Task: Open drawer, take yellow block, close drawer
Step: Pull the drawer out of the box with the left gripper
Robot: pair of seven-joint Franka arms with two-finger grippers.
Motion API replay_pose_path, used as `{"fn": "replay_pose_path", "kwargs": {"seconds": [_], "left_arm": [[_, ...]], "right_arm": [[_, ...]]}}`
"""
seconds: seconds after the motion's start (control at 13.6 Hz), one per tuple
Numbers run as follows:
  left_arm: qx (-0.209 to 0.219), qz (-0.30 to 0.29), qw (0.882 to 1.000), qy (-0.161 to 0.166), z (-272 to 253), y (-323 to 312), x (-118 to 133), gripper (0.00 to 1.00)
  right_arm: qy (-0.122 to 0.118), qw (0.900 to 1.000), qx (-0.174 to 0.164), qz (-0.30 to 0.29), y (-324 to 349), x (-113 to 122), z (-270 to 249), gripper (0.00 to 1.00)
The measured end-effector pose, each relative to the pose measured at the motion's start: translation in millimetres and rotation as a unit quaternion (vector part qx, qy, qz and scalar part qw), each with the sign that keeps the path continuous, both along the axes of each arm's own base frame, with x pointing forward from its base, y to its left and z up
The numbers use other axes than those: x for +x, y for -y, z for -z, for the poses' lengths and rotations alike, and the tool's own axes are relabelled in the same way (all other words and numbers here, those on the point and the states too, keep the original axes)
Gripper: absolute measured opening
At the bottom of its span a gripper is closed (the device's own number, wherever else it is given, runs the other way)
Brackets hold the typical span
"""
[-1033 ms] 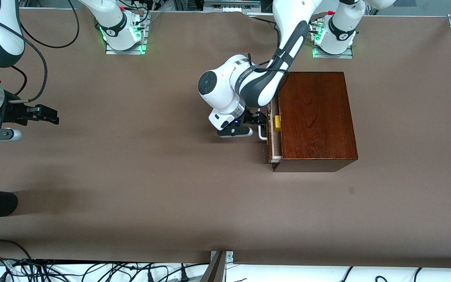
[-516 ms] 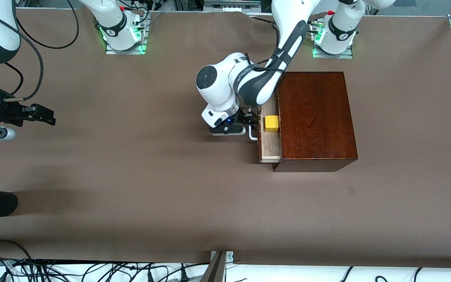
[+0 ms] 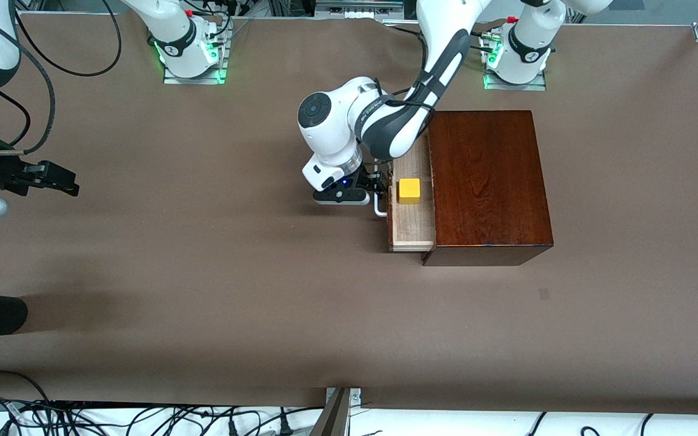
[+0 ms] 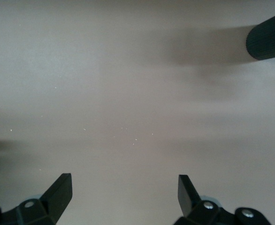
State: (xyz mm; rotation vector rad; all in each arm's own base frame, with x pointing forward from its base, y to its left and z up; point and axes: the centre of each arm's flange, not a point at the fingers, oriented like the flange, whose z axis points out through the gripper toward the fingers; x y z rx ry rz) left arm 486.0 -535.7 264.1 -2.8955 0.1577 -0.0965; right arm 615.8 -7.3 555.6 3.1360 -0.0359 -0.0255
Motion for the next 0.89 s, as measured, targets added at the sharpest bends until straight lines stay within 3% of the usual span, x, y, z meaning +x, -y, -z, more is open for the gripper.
{"fn": "replay_pose_path", "kwargs": {"seconds": [0.3,0.89], "left_arm": [[-0.022,0.014,1.0,0.013,-5.4,25.7,-6.7,1.0],[-0.021,0.011,1.0,0.009,-9.7,31.7,-7.2,1.0]], "right_arm": [[-0.001,1.0,0.0,0.004,0.3,-0.3,0.2,1.0],[-0.006,1.0,0.0,0.015,2.5,-3.8,-4.3,1.0]]}}
